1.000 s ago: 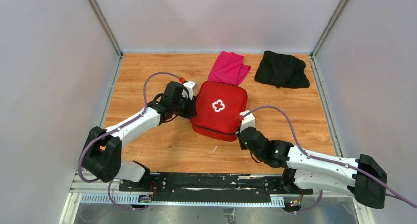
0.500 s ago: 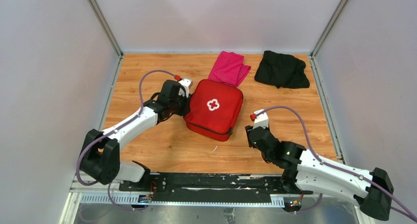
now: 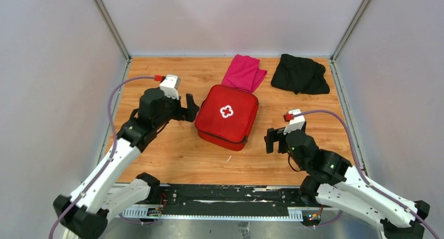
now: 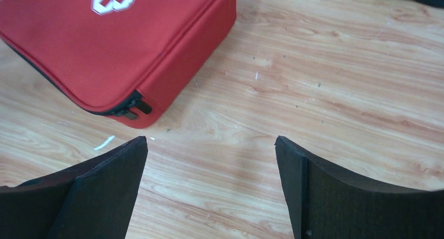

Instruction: Organize the medicine kit

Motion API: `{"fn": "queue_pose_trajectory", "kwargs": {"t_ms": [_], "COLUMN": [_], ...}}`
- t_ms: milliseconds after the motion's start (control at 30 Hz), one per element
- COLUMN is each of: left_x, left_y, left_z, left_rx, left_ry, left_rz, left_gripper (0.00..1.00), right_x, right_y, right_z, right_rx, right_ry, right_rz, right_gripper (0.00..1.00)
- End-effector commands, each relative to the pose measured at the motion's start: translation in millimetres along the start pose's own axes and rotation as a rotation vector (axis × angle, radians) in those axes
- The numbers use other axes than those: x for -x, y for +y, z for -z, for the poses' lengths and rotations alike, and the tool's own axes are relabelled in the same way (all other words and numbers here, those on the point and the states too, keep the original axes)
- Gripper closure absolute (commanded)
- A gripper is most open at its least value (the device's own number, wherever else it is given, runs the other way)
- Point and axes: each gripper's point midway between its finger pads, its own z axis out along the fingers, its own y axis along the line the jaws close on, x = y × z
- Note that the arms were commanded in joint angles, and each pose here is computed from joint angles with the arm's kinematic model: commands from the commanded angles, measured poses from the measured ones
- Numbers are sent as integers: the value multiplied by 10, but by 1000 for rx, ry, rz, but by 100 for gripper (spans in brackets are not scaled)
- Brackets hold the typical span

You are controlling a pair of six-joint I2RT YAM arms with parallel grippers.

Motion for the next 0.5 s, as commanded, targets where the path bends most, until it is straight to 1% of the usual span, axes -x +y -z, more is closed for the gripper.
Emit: {"fn": "queue_pose_trajectory", "kwargs": {"t_ms": [0, 167, 267, 300, 400, 467], "left_x": [-164, -420, -497, -452, -299, -264], "left_y": [200, 267, 363, 374, 333, 387], "left_z": [349, 769, 1037, 1135, 1412, 1514], "left_rx": [118, 148, 188, 190, 145, 170], "left_ry": [-26, -35, -80, -122, -242, -290], "left_rz": [122, 188, 200, 211, 184, 200], "left_gripper": [0, 0, 0, 0, 0, 0], "right_x": [-35, -34, 20, 42, 125, 144], "right_y": [-22, -169, -189, -204, -278, -352], "right_z": [141, 224, 257, 275, 334, 362], "right_rx": [41, -10, -2, -2, -17, -46], "right_ry": [85, 150, 138, 131, 99, 87], "right_rz": [24, 11, -4, -3, 21, 31], "right_gripper": [3, 2, 2, 3, 3, 3]}}
